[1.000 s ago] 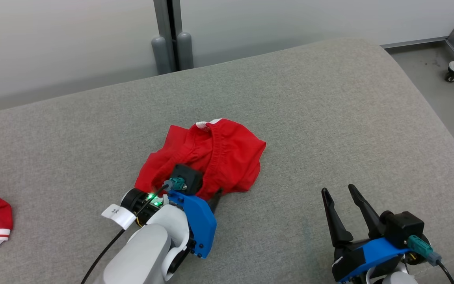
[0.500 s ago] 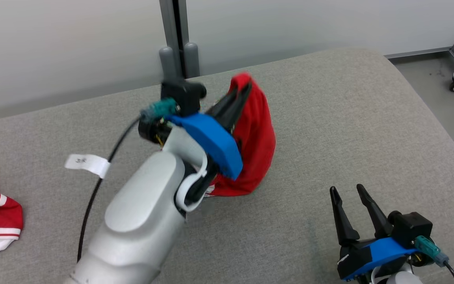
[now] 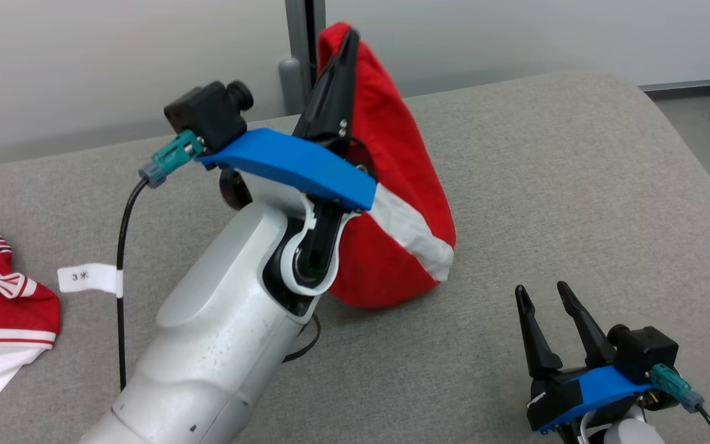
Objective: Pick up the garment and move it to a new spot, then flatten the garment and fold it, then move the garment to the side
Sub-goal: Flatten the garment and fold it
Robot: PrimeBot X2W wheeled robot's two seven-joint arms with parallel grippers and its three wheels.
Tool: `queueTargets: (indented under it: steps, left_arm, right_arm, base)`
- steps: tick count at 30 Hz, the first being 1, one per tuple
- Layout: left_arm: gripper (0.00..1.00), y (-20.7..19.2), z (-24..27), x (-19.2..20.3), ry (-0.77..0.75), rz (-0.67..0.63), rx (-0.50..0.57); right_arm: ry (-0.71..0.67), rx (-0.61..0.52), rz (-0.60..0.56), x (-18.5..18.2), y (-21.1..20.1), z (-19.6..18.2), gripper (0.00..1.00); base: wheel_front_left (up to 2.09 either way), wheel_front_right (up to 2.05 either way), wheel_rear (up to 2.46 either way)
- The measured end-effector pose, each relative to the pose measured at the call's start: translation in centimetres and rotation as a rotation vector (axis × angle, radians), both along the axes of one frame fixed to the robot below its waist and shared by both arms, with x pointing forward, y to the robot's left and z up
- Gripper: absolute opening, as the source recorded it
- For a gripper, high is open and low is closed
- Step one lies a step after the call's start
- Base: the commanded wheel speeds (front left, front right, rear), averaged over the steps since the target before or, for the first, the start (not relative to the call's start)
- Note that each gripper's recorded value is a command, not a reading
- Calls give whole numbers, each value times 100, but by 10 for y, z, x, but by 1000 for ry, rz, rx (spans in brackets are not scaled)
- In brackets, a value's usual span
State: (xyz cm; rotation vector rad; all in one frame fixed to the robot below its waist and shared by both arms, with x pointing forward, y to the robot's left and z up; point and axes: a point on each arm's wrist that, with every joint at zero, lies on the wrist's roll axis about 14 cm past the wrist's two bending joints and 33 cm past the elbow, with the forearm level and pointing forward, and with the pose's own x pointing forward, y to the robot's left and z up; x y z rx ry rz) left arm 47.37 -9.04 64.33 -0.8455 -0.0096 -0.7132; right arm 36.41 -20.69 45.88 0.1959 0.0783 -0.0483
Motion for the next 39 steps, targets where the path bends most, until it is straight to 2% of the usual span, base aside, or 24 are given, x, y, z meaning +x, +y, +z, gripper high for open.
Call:
queueTargets:
  steps: [4,9,12,16,17,18,25,39]
  left_arm:
    - [0,43,-82,18,168,133,129]
    - [0,113,-169,17,344,293,295]
    - [0,144,-196,11,408,365,341]
    - [0,167,-205,7,422,425,372]
    - [7,168,-208,4,418,422,385]
    - [100,166,-210,0,411,407,389]
    - [100,156,-209,-21,327,317,446]
    - [100,209,-164,-55,40,432,636]
  right_arm:
    - [13,4,29,9,9,-5,100]
    - [20,5,53,17,17,-9,100]
    - [22,2,67,20,21,-10,100]
    - [20,1,76,21,24,-10,100]
    - [19,1,78,21,24,-10,100]
    - [17,1,79,21,25,-9,100]
    - [3,-8,75,18,23,-2,100]
    - [-16,-18,57,9,16,9,100]
  base:
    - [0,0,0]
    - [0,0,0]
    - [0,0,0]
    - [0,0,0]
    - [0,0,0]
    - [0,0,0]
    - [0,0,0]
    - [0,0,0]
